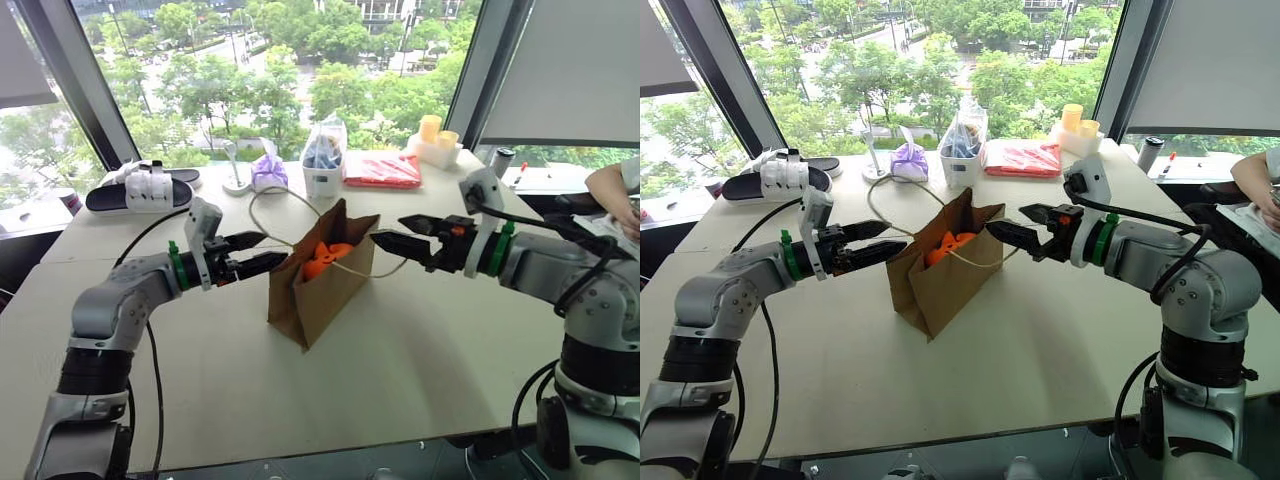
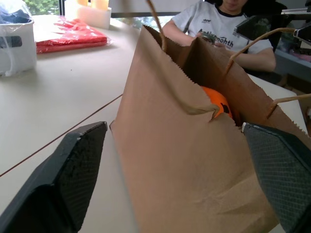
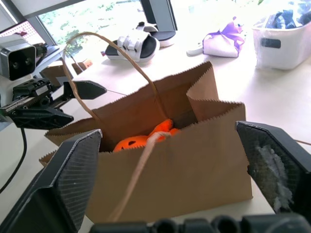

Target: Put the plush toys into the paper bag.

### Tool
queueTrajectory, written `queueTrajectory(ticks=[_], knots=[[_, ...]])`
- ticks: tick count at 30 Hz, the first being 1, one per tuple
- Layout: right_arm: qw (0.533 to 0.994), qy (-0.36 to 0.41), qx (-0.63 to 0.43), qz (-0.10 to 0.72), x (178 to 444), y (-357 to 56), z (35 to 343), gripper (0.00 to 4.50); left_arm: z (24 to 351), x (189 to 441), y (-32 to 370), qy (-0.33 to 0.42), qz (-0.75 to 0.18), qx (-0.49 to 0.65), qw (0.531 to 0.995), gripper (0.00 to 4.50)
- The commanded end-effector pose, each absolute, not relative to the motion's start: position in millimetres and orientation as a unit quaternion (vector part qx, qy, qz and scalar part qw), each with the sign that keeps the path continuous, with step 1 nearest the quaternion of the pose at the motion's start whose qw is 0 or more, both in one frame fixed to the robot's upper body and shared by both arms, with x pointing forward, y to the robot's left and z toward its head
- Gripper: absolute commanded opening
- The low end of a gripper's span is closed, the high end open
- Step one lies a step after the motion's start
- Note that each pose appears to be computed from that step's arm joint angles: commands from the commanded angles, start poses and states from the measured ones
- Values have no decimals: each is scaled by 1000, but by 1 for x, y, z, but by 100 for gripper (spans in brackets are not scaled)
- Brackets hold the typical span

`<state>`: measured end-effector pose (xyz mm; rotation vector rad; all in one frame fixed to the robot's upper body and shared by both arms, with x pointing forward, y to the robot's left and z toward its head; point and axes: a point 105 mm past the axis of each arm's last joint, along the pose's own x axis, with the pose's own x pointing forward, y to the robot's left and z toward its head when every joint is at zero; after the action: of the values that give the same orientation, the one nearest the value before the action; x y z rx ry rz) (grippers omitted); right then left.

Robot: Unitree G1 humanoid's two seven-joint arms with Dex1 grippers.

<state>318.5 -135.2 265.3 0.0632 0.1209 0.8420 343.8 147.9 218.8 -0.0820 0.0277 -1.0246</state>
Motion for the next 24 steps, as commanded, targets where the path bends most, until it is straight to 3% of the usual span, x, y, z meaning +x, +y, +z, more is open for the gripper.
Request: queueTrajectory(ticks=[1, 7, 13, 16, 19, 23, 24], knots=[[906, -15, 8, 424, 300, -139, 306, 450, 247, 330, 161, -17, -507, -53, 860, 443], [910, -65, 23, 409, 284, -156, 330, 450, 244, 311, 174, 23, -525, -62, 849, 443], [937, 2, -15, 349, 280, -174, 279, 450, 217, 295, 165, 63, -556, -16, 828, 443], [934, 29, -35, 354, 282, -159, 251, 368, 199, 296, 153, 60, -557, 5, 828, 450], [924, 46, -44, 376, 284, -138, 227, 229, 184, 295, 139, 57, -562, 14, 825, 450], [911, 54, -43, 407, 291, -114, 210, 13, 181, 297, 127, 46, -569, 22, 820, 450], [905, 54, -39, 420, 294, -104, 207, 5, 179, 296, 126, 47, -574, 28, 817, 450]])
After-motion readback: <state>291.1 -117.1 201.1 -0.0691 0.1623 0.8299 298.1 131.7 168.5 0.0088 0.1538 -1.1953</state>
